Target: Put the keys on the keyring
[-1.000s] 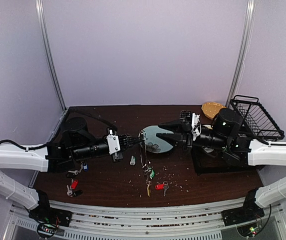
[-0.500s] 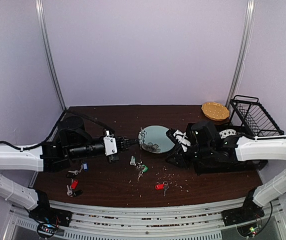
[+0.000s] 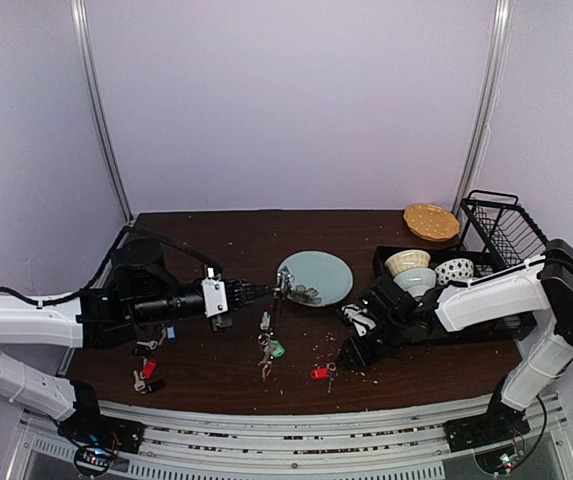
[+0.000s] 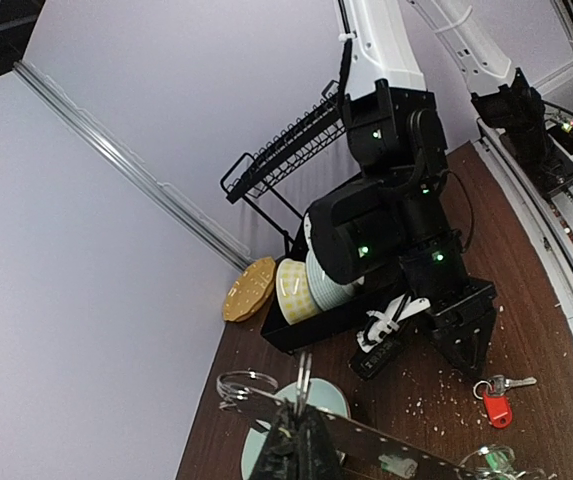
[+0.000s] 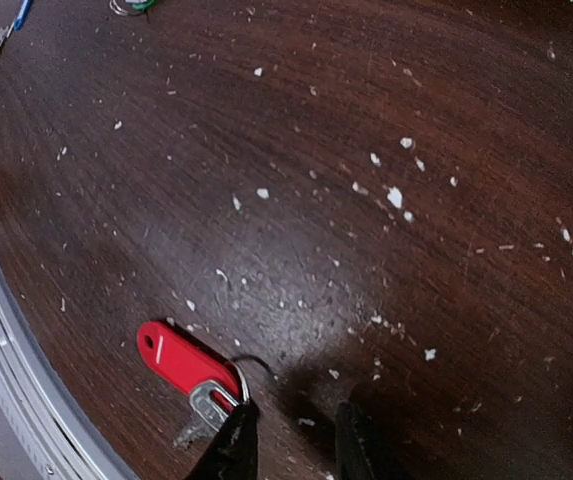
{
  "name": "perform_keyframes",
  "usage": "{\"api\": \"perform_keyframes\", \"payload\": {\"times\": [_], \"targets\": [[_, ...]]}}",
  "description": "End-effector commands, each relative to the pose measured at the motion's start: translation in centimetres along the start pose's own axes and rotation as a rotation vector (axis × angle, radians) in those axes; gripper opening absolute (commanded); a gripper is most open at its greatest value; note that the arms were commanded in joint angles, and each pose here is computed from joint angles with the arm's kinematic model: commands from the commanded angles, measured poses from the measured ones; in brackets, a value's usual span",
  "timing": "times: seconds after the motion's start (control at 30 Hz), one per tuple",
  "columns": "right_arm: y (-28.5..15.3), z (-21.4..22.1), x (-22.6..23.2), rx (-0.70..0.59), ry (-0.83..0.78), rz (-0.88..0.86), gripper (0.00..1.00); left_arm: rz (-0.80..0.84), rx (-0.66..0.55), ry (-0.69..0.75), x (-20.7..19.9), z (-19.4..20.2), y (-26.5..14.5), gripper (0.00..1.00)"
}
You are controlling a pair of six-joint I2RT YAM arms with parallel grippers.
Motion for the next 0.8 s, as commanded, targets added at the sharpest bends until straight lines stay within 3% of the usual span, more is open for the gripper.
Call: {"api": "perform_keyframes", "payload": {"times": [0.0,0.77], "targets": [[0.71,-0.02,0.69,0.024,0.037,-0.042,0.3,-0.079,-0.07,0.007,1.58,-1.47,-0.86,0.0],[1.44,-0.53,1.52,0.059,-0.005,-0.1,0.1,-0.071,-0.053,0.013,1.61,-1.33,-0.64,0.0]]}}
Point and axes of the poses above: each gripper's point midway between its finger pads, its own y axis out along the fingers, its own x axis along the line the jaws close on, z = x × y, the point moved 7 cm from there along -y, back along the fingers, and after that the axes turned 7 degrees about y, right-handed, at the moved point
